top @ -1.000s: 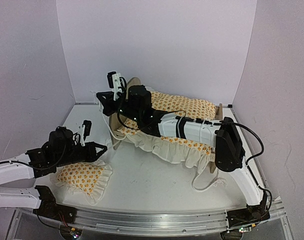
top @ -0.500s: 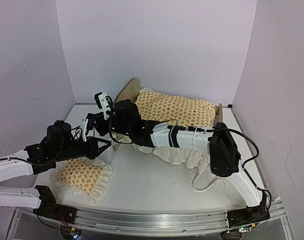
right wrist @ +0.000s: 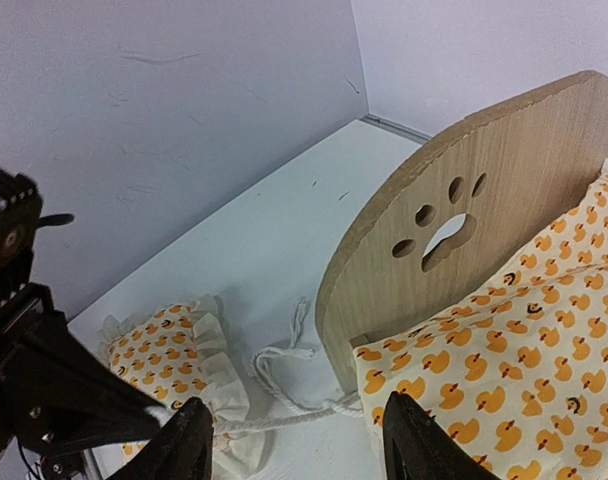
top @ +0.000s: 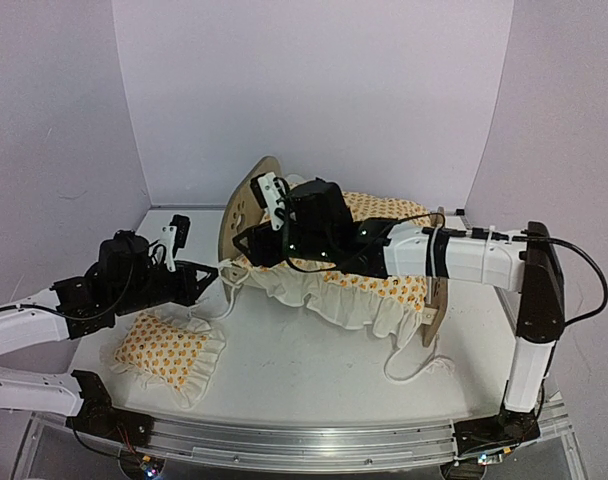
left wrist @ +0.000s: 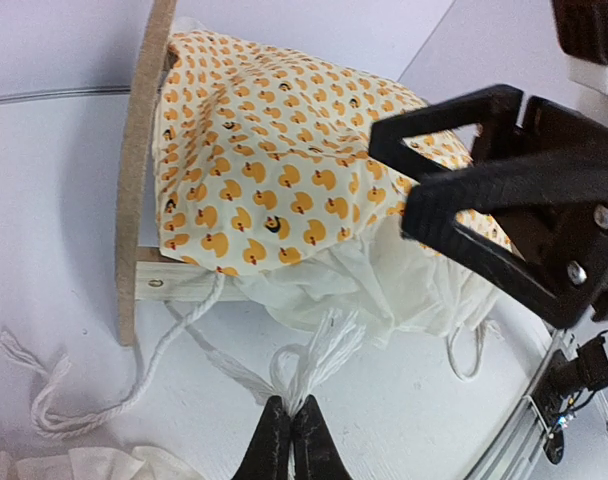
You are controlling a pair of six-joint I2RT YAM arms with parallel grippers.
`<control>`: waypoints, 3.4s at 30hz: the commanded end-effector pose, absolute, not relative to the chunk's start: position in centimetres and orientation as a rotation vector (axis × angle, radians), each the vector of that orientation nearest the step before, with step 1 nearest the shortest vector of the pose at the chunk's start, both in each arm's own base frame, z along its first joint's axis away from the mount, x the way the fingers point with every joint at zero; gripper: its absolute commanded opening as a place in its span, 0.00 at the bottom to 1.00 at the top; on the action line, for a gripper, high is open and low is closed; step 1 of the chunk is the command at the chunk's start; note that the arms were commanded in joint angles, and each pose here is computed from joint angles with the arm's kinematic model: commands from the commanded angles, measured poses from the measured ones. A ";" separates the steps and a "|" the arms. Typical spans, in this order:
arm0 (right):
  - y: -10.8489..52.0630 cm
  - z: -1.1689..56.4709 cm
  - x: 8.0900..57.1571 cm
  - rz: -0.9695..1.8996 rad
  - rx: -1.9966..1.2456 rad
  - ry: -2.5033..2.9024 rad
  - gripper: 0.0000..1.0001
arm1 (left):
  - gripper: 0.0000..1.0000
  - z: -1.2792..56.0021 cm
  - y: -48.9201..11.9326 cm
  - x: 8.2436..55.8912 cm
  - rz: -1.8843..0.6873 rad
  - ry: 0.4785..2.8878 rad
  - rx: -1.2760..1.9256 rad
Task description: Set up the pet bed
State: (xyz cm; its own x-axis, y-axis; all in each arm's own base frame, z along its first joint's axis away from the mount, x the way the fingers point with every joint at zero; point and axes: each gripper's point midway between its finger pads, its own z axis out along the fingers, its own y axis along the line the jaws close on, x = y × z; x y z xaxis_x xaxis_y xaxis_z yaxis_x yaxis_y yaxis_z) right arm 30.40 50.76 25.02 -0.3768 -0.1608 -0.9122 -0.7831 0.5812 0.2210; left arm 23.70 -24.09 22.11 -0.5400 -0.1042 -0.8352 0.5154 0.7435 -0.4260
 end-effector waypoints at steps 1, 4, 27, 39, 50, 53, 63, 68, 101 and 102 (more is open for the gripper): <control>52.6 22.2 27.5 0.967 -0.752 1.880 0.57 | 0.00 24.5 -22.7 25.8 -0.704 1.963 0.202; 54.1 19.6 26.5 1.027 -0.710 1.897 0.53 | 0.00 25.2 -22.3 26.3 -0.658 1.946 0.201; 57.7 7.7 32.4 0.953 -0.164 1.778 0.66 | 0.00 27.6 -21.6 25.8 -0.687 1.879 0.196; 59.1 6.1 34.5 0.913 -0.053 1.758 0.39 | 0.00 28.1 -21.8 25.7 -0.713 1.871 0.191; 54.8 9.0 31.0 0.834 -0.262 1.892 0.03 | 0.00 25.9 -20.8 26.3 -0.626 1.920 0.160; 54.2 9.7 28.8 0.827 -0.484 1.897 0.02 | 0.00 23.3 -20.8 26.6 -0.595 1.993 0.143; 51.9 10.9 30.2 0.921 -0.725 1.962 0.02 | 0.00 13.7 -20.5 24.4 -0.623 2.286 0.026; 51.9 11.2 30.9 0.835 -0.770 1.963 0.04 | 0.00 10.0 -20.0 23.5 -0.539 2.448 -0.006; 54.0 16.4 29.5 1.361 -0.775 1.859 0.00 | 0.63 14.7 -27.0 23.1 -1.330 2.022 0.305; 54.0 16.5 29.4 1.374 -0.769 1.863 0.00 | 0.63 14.5 -27.3 23.3 -1.317 2.014 0.334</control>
State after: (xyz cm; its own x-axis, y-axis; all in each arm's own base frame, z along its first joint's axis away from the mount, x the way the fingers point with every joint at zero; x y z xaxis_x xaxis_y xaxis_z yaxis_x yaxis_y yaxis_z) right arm 29.43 52.33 10.61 -0.5722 -0.1859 -0.7988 -0.7927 0.3753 0.4804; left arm 22.74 -25.83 12.13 -0.8060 -0.1622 -0.5692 0.4134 0.5341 -0.7375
